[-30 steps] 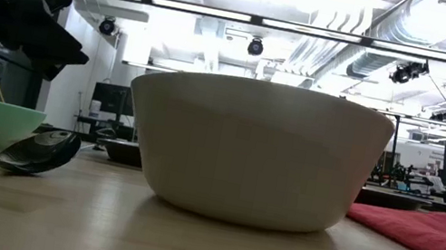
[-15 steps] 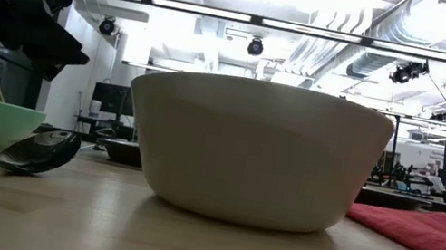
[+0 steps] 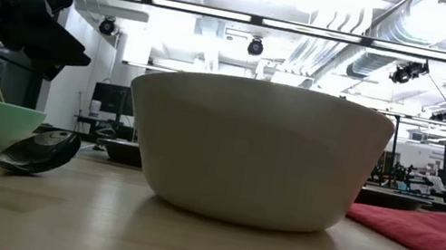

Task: Set up tray
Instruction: Put the orange mug on the brown tray

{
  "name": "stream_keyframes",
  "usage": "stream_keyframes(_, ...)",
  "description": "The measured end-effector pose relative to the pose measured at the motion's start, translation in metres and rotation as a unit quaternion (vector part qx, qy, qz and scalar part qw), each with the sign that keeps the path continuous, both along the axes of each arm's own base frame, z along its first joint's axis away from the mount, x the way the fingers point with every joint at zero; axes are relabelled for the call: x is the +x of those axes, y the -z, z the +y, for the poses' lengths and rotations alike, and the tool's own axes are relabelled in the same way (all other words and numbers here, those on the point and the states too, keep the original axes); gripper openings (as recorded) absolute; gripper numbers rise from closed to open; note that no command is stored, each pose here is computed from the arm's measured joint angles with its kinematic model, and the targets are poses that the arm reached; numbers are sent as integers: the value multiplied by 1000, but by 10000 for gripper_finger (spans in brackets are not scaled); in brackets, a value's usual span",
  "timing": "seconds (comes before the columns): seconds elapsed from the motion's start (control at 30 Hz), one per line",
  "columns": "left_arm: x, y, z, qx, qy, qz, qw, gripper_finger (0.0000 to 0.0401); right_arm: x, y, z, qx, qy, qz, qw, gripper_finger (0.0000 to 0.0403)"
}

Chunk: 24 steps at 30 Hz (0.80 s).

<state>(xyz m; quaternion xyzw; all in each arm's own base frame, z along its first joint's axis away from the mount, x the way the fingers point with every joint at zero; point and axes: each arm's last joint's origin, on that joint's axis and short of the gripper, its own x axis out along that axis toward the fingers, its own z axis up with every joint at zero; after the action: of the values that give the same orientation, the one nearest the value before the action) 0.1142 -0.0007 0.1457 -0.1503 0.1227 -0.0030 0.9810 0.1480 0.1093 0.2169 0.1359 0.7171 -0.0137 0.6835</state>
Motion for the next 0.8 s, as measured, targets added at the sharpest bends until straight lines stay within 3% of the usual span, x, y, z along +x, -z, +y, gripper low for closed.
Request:
stream_keyframes(0.43, 0, 0, 0, 0, 0, 0, 1000, 145, 0, 0, 0, 1, 4, 1, 1000, 99)
stream_keyframes(0.8, 0, 0, 0, 0, 0, 0, 1000, 145, -6, 22, -2, 14, 42, 32, 999, 99)
